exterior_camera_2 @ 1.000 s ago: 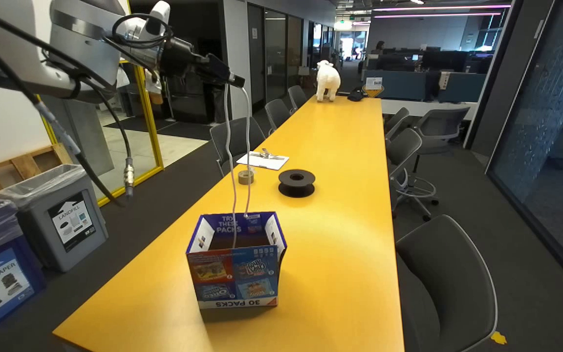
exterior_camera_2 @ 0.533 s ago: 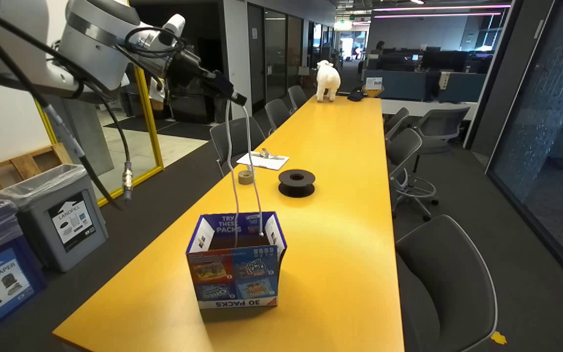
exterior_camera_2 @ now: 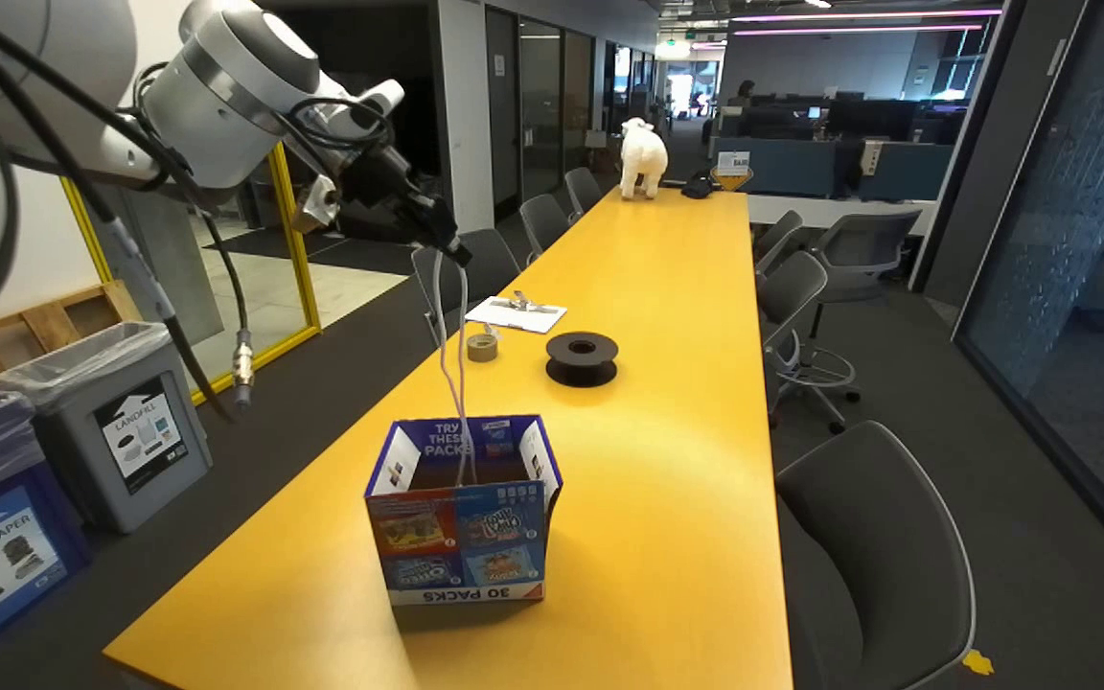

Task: Put the strings inside the blue box.

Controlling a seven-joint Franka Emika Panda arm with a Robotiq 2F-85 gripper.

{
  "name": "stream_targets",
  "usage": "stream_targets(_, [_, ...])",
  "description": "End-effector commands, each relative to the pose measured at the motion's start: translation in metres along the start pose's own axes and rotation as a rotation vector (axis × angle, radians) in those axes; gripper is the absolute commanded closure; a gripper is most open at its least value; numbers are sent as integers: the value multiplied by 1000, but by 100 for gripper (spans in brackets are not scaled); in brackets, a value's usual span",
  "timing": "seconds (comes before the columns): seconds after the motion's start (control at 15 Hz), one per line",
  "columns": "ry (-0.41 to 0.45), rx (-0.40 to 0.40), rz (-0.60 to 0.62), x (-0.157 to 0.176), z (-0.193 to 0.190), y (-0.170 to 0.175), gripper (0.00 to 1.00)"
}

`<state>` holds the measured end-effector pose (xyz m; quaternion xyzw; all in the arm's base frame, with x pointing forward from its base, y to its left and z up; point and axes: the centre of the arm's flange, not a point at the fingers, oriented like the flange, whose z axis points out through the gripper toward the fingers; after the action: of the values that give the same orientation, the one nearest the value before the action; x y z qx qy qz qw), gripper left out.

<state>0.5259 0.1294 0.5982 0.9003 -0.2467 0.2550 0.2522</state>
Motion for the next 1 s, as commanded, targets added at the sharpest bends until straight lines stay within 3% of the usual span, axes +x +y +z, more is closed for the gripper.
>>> stream_targets(0.0, [-82, 69, -46, -5, 12, 11, 96])
stream_targets(0.47, [-184, 116, -87, -13, 30, 12, 95])
stream_targets(0.53, [-196, 123, -88, -13, 32, 12, 70])
stream_targets(0.67, [-212, 130, -90, -13, 36, 13, 65])
stream_targets(0.93, [-246, 138, -97, -11, 46, 18, 34])
